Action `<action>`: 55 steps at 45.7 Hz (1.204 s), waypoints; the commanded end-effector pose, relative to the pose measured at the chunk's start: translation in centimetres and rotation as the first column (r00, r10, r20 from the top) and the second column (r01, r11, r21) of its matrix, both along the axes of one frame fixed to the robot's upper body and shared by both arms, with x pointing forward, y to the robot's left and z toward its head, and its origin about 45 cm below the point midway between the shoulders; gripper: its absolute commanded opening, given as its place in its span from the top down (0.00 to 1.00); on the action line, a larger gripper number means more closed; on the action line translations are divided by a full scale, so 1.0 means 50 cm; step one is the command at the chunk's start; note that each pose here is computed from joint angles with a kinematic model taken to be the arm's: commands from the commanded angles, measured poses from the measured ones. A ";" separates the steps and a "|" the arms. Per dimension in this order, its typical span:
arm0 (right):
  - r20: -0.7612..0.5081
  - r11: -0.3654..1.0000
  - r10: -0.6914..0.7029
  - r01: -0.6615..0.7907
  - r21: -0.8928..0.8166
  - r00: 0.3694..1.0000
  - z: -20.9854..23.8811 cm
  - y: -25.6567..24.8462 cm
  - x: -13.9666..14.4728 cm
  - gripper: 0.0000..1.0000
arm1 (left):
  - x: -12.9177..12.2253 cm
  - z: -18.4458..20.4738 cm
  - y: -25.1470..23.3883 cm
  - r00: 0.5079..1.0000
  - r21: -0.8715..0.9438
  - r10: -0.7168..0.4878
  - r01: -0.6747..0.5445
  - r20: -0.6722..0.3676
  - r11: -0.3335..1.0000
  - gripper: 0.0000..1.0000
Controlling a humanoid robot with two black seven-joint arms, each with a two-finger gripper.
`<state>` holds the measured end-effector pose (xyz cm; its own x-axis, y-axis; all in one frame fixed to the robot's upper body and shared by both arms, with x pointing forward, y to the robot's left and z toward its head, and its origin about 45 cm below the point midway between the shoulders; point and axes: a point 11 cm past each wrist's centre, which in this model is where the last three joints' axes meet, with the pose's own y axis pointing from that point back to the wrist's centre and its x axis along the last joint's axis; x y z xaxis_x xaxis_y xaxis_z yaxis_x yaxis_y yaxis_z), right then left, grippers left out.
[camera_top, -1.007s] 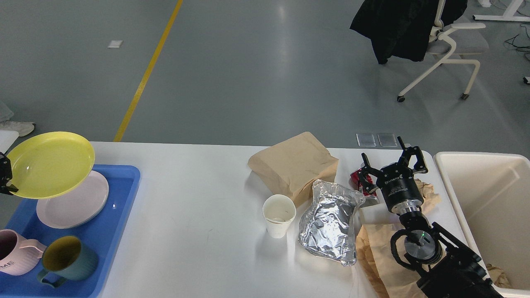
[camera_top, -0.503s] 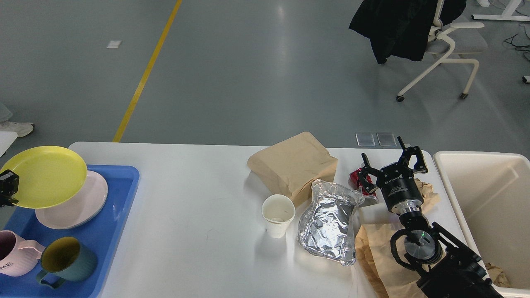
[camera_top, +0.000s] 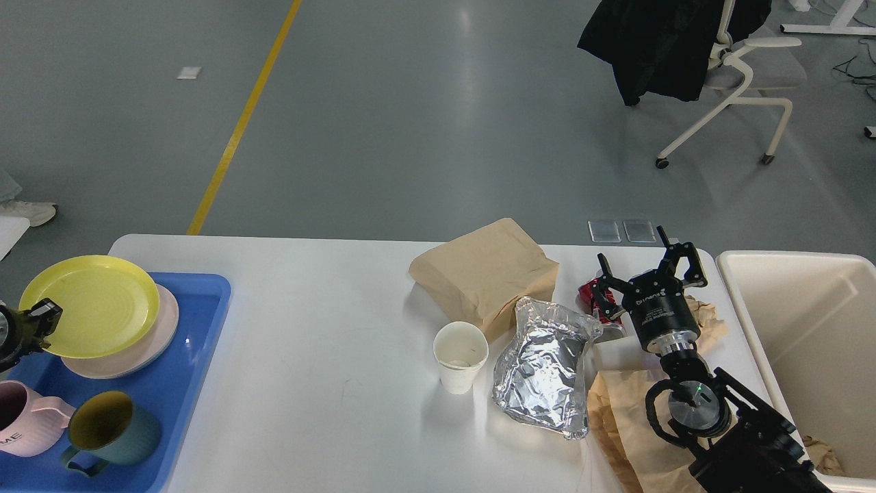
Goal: Tidy desktop
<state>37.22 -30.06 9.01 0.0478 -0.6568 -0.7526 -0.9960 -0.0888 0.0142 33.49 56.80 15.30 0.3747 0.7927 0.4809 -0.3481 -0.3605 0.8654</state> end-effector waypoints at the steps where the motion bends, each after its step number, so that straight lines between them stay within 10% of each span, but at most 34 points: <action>1: 0.000 1.000 0.000 0.000 0.000 1.000 0.000 0.000 0.000 0.00 | 0.000 -0.003 -0.003 1.000 -0.004 0.002 -0.002 0.004 1.000 1.00; 20: 0.000 1.000 0.000 0.000 0.000 1.000 0.000 0.000 0.000 0.00 | 0.000 -0.033 -0.032 1.000 -0.044 -0.006 0.006 -0.005 0.999 0.99; 34: 0.000 1.000 0.000 0.000 0.000 1.000 0.000 0.000 0.000 0.00 | 0.006 -0.030 -0.028 1.000 -0.009 0.010 -0.010 0.027 1.000 0.18; 47: 0.000 1.000 0.000 0.000 0.000 1.000 0.000 0.000 0.000 0.00 | 0.018 -0.012 -0.028 0.999 -0.024 0.014 -0.013 0.048 1.000 0.05; 55: 0.000 1.000 0.000 0.000 0.000 1.000 0.000 0.000 0.000 0.00 | 0.065 0.093 0.006 0.940 -0.186 0.178 -0.127 0.290 0.974 0.04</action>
<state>37.22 -30.06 9.01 0.0479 -0.6568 -0.7526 -0.9960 -0.0887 0.0141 35.82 55.23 16.37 0.2763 0.8414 0.4644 -0.4456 -0.3160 0.8376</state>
